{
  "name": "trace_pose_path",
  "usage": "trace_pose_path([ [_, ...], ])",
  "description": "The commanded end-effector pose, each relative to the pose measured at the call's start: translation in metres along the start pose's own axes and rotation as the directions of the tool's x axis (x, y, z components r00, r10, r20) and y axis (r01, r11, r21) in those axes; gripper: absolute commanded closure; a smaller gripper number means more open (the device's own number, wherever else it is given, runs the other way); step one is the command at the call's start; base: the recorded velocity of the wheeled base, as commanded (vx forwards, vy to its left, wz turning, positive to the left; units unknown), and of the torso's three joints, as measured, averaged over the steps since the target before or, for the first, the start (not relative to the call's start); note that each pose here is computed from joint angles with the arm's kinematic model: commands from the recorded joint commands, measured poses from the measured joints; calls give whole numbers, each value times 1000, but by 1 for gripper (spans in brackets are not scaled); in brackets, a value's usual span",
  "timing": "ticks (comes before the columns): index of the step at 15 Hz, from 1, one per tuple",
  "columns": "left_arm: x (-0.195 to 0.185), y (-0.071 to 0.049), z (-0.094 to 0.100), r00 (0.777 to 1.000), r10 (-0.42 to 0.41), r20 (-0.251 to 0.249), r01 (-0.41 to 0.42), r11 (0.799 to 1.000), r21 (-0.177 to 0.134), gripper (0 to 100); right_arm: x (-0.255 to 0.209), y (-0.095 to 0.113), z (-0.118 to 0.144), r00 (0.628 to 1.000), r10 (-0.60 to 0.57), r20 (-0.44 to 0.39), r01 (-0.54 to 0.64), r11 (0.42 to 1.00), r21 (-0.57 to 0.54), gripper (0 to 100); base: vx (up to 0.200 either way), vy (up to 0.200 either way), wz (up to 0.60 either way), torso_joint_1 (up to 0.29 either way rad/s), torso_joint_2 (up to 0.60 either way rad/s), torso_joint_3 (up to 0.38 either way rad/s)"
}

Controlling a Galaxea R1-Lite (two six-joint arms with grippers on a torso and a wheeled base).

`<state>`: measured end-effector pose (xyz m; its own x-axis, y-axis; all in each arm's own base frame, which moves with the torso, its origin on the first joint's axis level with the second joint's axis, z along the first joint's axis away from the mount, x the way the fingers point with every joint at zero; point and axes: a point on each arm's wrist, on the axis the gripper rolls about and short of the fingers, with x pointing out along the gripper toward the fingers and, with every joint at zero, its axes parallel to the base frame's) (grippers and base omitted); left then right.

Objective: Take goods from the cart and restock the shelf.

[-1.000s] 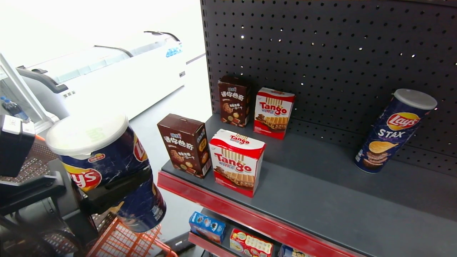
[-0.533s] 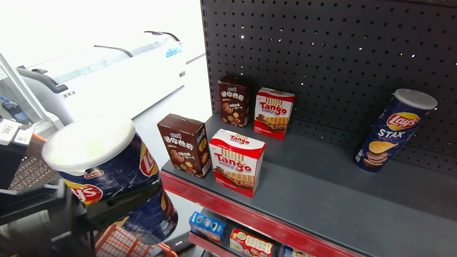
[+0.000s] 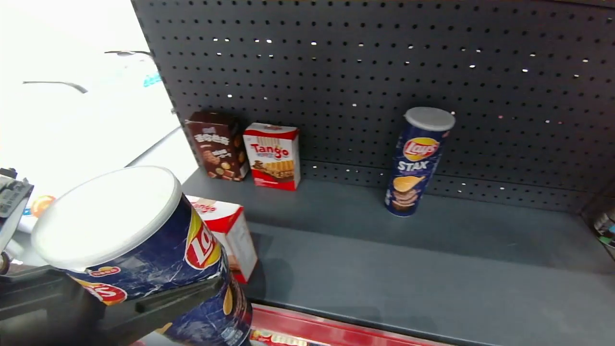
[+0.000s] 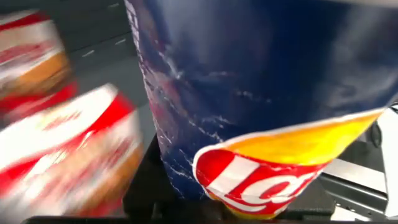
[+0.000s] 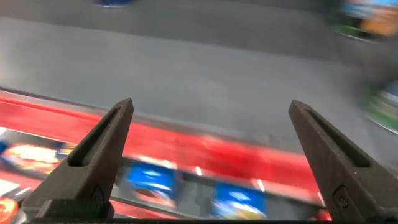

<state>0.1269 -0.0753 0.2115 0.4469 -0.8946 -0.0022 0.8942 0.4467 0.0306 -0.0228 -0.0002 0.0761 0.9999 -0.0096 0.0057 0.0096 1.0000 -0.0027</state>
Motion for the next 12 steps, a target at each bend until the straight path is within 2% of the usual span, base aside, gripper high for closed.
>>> trace_pose_path([
  [1, 0, -1, 0, 1000, -6, 2, 6, 1000, 3, 100, 0, 0, 0, 1000, 0, 0, 0, 1000, 0, 0, 0, 0, -600, 2, 2, 2],
  [2, 1, -1, 0, 1000, -6, 2, 6, 1000, 2, 100, 0, 0, 0, 1000, 0, 0, 0, 1000, 0, 0, 0, 0, -600, 2, 2, 2],
  [12, 0, 0, -3, 1000, 6, -9, -6, 1000, -12, 100, 0, 0, 0, 1000, 0, 0, 0, 1000, 0, 0, 0, 0, 0, 0, 0, 0],
])
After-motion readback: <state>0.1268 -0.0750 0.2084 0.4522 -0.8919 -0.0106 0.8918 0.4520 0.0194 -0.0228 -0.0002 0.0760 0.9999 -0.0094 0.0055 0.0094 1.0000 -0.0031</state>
